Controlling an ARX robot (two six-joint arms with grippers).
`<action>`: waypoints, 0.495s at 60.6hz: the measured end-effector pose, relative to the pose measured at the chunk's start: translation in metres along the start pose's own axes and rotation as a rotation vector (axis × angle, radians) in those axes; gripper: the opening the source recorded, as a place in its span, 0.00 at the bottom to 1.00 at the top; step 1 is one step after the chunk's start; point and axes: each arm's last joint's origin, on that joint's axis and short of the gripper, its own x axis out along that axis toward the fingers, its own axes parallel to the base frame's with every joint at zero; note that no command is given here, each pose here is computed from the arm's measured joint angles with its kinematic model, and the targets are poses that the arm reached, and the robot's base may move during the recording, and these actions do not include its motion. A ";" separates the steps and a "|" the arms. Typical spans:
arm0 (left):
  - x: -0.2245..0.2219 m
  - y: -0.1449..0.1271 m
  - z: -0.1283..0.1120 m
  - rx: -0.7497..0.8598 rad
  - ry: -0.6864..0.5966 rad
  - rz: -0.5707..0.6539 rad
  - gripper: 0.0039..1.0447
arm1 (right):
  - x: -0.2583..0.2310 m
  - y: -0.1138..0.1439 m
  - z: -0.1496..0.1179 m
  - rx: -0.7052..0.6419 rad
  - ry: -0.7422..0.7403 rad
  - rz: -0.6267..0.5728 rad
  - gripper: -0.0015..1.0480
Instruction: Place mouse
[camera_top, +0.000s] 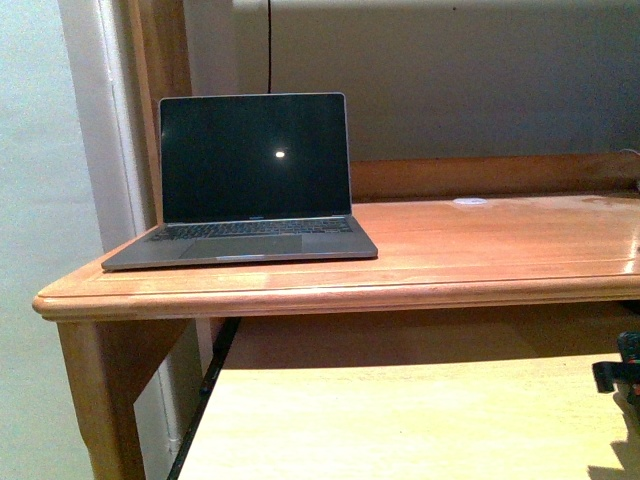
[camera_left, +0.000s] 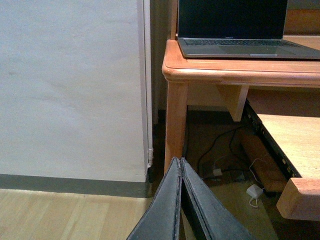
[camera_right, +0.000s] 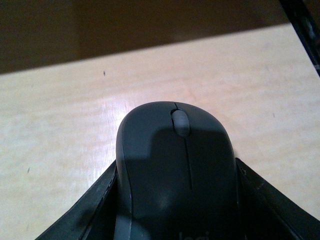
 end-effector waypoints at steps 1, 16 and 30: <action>0.000 0.000 0.000 0.000 0.000 0.000 0.02 | -0.007 0.000 0.002 0.009 -0.008 0.010 0.54; 0.000 0.000 0.000 -0.002 0.000 0.000 0.04 | -0.068 0.045 0.071 0.059 -0.263 0.111 0.54; 0.000 0.000 0.000 -0.001 0.000 0.000 0.44 | -0.026 0.130 0.119 0.028 -0.355 0.054 0.54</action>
